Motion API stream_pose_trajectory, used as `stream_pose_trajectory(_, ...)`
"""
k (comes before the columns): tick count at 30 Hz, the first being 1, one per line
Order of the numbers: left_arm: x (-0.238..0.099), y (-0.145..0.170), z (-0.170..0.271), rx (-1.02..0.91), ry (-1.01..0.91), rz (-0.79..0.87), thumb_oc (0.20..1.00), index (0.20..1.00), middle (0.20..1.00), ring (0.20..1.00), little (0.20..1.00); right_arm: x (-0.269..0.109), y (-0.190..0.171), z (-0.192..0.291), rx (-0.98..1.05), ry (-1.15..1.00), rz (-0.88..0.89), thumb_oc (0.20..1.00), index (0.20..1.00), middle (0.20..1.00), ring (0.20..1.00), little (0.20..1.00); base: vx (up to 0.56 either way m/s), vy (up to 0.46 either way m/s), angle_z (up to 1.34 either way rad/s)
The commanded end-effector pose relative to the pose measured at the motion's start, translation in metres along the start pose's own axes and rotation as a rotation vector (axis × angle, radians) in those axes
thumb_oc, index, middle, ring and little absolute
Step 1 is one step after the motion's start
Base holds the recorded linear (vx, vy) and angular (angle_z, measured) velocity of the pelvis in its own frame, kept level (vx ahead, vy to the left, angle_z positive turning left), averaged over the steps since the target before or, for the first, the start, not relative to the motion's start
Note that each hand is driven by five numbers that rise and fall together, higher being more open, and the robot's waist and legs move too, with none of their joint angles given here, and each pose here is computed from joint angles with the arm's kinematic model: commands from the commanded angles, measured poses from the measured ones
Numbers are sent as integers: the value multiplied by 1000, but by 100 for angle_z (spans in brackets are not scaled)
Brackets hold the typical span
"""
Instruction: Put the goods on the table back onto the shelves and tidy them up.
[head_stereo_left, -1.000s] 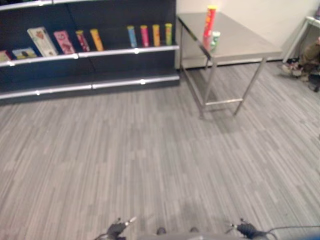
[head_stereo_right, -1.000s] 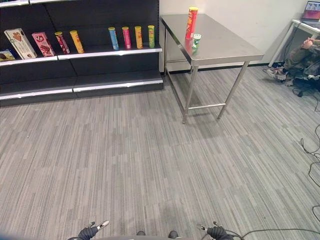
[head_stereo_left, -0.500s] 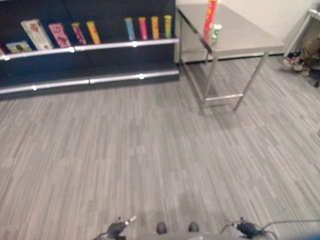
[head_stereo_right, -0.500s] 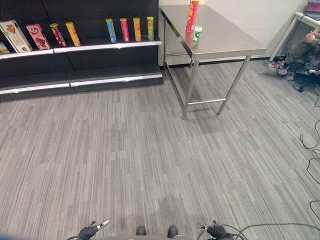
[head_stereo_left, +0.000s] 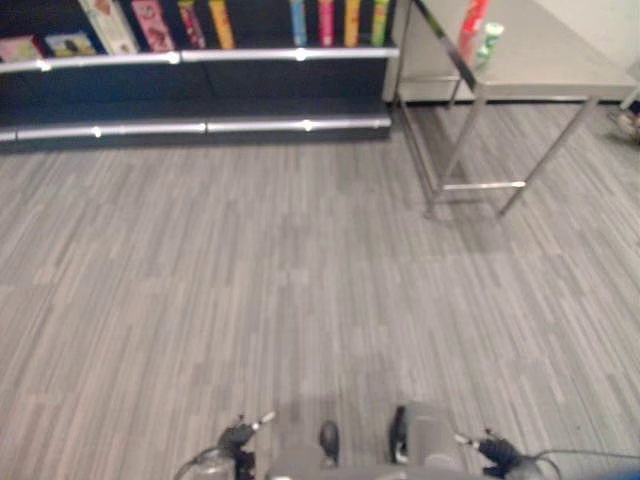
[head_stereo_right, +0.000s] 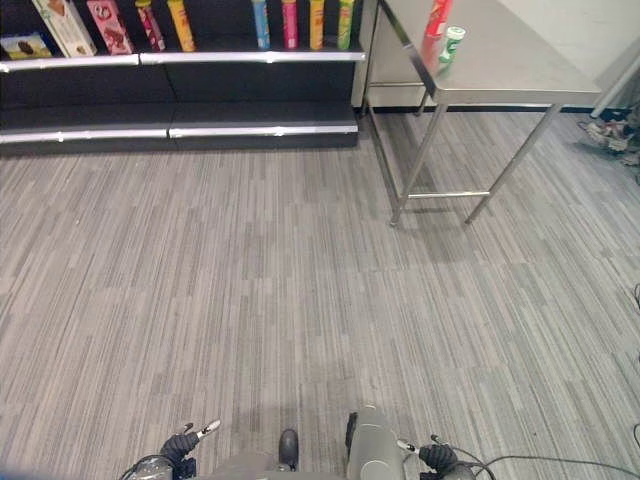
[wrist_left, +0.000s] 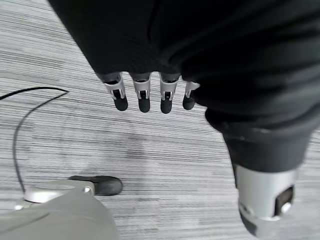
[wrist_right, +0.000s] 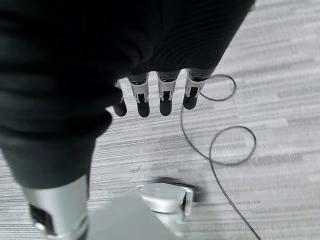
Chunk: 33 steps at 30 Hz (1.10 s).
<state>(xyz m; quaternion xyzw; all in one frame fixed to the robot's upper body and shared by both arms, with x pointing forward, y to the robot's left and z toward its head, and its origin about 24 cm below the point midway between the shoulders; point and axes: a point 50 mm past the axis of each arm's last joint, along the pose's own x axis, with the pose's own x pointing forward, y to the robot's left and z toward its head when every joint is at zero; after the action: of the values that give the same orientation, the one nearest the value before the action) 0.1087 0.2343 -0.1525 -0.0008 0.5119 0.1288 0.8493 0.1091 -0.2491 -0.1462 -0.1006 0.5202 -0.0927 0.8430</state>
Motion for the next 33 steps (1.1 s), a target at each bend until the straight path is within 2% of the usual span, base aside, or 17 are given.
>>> stream_pose_trajectory(1, 1, 3, 12, -36, -57, 5, 1000, 1000, 1000, 1000, 1000, 0, -11, 5, 35, -27, -22, 1000, 1000, 1000, 1000, 1000, 672, -161, 25)
stream_pose_trajectory(7, -1, 0, 5, -22, -44, -17, 1000, 1000, 1000, 1000, 1000, -5, -15, -11, 12, 9, -12, 1000, 1000, 1000, 1000, 1000, 528, -209, 54)
stream_pose_trajectory(11, 0, -6, 22, -18, -97, -50, 1000, 1000, 1000, 1000, 1000, -1, -27, 22, 5, -96, -48, 1000, 1000, 1000, 1000, 1000, 639, -478, 81)
stream_pose_trajectory(17, 1, -11, 28, -48, -114, -53, 1000, 1000, 1000, 1000, 1000, 1, -25, 45, 11, -159, -46, 1000, 1000, 1000, 1000, 1000, 376, -53, -53)
stream_pose_trajectory(28, -4, 6, -10, -71, -1, 4, 1000, 1000, 1000, 1000, 1000, 1, -7, 20, -17, -91, 2, 1000, 1000, 1000, 1000, 1000, 496, 143, -66)
stream_pose_trajectory(33, -4, 11, -11, -74, 4, 21, 1000, 1000, 1000, 1000, 1000, 1, -5, 18, -15, -83, 8, 1000, 1000, 1000, 1000, 1000, 79, 48, -43)
